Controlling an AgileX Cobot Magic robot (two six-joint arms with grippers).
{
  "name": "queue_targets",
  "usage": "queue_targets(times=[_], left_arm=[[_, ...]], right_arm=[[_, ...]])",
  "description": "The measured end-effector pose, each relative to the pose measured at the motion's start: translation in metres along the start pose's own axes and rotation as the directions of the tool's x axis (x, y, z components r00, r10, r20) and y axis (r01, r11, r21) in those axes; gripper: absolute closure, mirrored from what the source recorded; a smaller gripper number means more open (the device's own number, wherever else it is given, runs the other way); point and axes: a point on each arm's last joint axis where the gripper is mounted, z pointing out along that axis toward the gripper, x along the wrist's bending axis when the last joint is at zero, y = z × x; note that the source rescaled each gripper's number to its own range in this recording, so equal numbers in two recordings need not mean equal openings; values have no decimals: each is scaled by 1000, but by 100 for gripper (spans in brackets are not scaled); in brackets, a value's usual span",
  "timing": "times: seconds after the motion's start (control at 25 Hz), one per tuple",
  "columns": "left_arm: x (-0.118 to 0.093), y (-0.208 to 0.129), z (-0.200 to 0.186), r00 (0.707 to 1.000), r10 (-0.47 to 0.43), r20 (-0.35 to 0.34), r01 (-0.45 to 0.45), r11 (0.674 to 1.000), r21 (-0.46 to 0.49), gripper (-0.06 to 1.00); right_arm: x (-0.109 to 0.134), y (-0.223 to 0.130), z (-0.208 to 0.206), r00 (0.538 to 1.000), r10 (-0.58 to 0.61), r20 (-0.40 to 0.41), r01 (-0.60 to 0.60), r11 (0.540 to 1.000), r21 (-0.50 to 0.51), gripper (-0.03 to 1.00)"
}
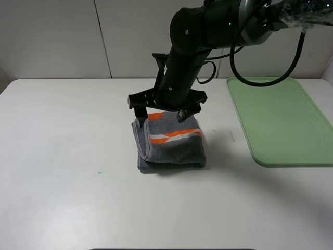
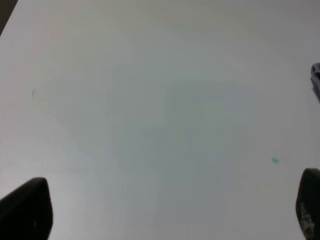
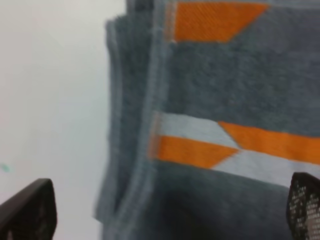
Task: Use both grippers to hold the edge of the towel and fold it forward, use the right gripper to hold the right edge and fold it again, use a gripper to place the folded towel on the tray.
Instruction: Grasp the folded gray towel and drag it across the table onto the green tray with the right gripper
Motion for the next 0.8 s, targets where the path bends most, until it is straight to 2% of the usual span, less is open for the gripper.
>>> queue_targets(times=[0.28, 0.8], left_arm=[[0, 0, 0, 1000, 0, 0, 0, 1000, 0, -4], [0, 0, 0, 1000, 0, 0, 0, 1000, 0, -4]], right_arm=[[-13, -4, -1, 985, -135, 105, 129, 990, 63, -3], [-72, 8, 3, 982, -80, 169, 65, 994, 90, -3]])
